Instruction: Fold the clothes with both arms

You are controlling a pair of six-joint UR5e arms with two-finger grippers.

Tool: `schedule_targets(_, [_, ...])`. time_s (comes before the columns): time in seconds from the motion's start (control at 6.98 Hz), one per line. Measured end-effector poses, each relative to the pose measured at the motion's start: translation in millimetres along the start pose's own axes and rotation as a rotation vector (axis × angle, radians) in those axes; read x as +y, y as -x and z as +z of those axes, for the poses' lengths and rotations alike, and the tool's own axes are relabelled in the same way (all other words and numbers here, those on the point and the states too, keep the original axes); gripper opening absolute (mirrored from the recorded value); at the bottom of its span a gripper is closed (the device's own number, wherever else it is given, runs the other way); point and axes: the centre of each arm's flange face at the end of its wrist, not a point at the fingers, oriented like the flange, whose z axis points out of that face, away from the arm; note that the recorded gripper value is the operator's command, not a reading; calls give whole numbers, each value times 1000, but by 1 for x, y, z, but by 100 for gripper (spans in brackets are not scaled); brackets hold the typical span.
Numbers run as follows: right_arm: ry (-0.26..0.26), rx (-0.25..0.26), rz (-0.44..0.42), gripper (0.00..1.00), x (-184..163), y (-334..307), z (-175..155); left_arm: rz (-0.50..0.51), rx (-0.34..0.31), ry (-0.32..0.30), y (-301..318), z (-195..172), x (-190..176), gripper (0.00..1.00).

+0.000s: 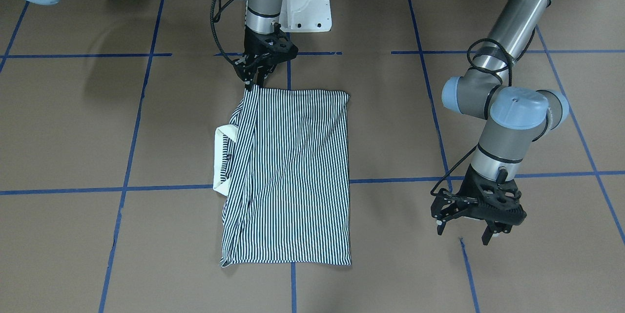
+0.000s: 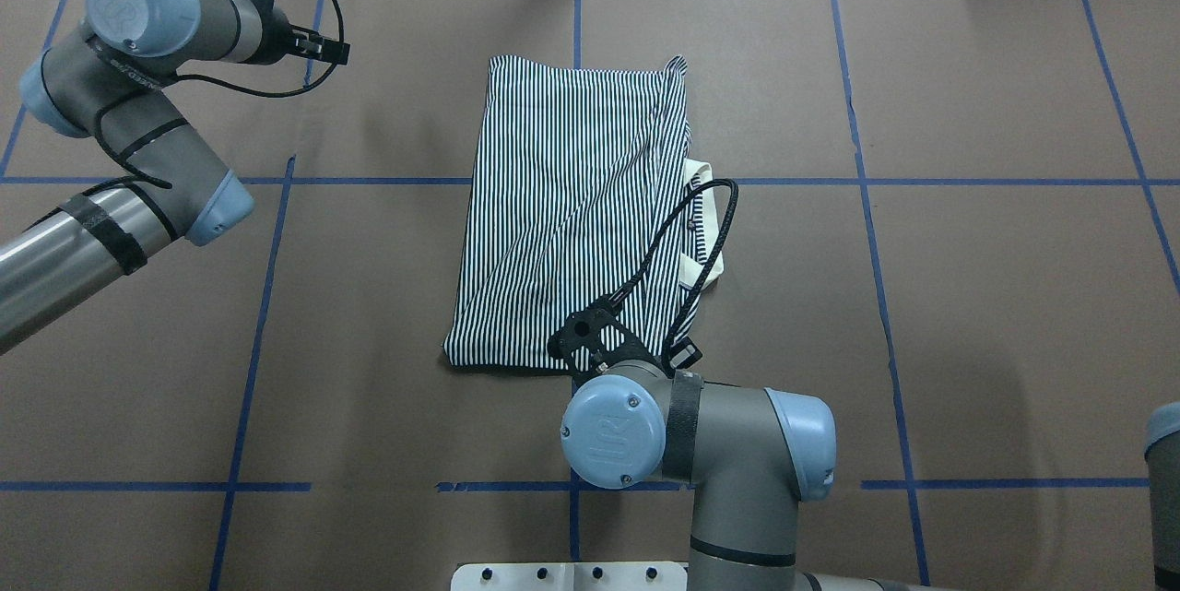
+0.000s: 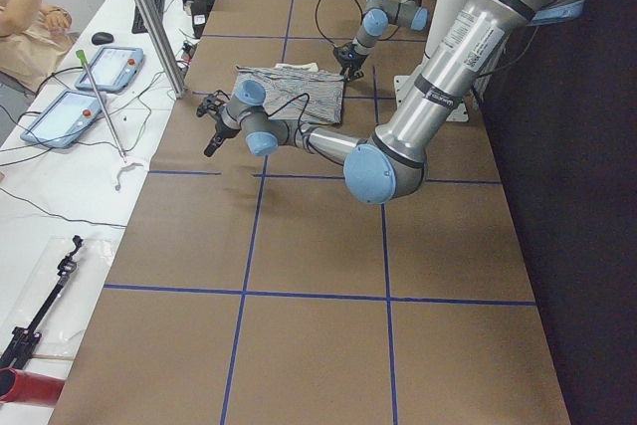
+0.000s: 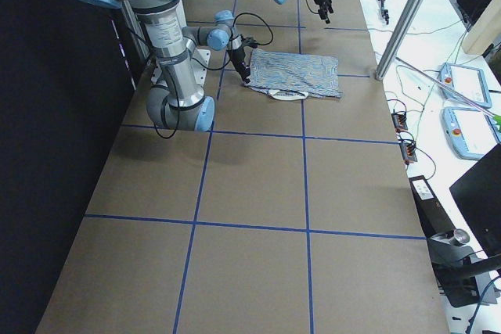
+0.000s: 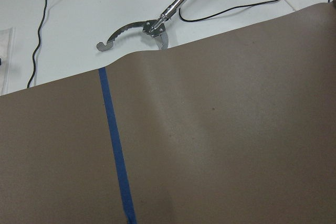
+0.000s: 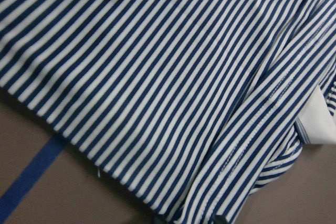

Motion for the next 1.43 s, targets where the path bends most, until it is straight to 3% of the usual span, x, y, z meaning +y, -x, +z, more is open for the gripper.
schedule_targets(0.14, [-3, 1, 2, 14, -1, -1, 0, 0, 0, 0, 0, 0, 0, 100])
schedule_targets(0.29, [-5, 2, 5, 28, -3, -3, -1, 0, 1, 1, -1, 0, 0, 100])
schedule_targets(0.43, [-9, 2, 10, 51, -5, -6, -1, 1, 1, 1, -1, 0, 1, 100])
schedule_targets(0.57, [-12, 3, 14, 55, -7, -8, -2, 0, 0, 1, 0, 0, 1, 100])
schedule_targets(1.43, [-25, -4, 24, 26, -10, -6, -4, -21, -3, 8, 1, 2, 6, 100])
